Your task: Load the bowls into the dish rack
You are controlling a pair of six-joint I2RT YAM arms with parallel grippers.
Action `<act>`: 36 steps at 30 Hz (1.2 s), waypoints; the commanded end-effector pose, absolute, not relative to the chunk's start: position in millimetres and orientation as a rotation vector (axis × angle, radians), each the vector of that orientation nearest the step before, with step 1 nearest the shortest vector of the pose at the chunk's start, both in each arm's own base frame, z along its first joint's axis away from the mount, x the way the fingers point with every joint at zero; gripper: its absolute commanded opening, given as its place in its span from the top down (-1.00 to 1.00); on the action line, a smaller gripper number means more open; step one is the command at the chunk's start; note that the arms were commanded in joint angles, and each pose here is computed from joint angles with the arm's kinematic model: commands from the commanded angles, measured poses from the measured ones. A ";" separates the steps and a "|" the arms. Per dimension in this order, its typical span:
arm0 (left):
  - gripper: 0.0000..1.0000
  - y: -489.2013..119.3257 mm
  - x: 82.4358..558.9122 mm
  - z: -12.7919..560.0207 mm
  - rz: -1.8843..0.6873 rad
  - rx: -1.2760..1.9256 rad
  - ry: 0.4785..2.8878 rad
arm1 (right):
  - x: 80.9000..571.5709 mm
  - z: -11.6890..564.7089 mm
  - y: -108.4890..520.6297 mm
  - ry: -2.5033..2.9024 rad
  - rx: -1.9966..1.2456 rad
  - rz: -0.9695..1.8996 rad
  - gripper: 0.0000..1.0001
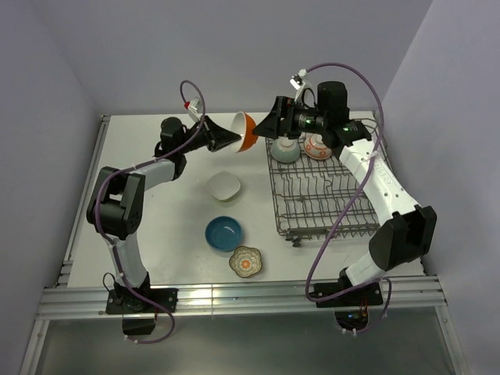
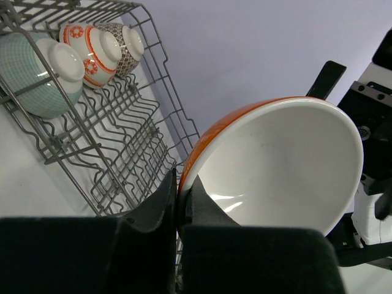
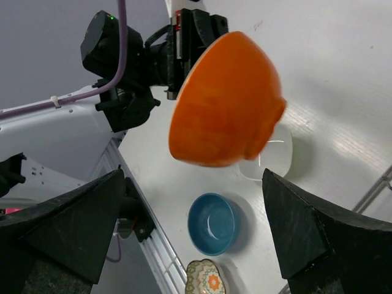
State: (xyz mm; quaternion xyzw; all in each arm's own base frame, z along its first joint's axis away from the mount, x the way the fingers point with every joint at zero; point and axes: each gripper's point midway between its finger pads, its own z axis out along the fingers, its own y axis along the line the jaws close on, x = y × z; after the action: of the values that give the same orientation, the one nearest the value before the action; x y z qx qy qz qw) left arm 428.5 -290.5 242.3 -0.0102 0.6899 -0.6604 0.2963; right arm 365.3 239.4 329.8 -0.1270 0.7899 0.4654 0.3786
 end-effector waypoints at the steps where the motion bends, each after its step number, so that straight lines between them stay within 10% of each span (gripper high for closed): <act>1: 1.00 -296.8 420.7 265.5 -1.766 0.040 1.736 | 368.2 345.7 254.5 1.975 -0.359 1.175 -1.00; 31: 0.99 -316.6 408.4 262.5 -1.767 0.098 1.765 | 380.4 310.6 272.1 2.075 -0.297 1.186 -1.00; 36: 0.99 -317.6 409.3 259.7 -1.760 0.098 1.778 | 378.2 307.1 271.4 2.076 -0.302 1.185 -0.74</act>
State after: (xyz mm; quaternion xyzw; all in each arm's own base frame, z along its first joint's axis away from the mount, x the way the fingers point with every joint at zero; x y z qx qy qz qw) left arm 409.1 -316.1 231.5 0.0078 0.6970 -0.6609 0.2780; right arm 379.0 266.6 285.6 -0.1012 0.8248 0.4442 0.3350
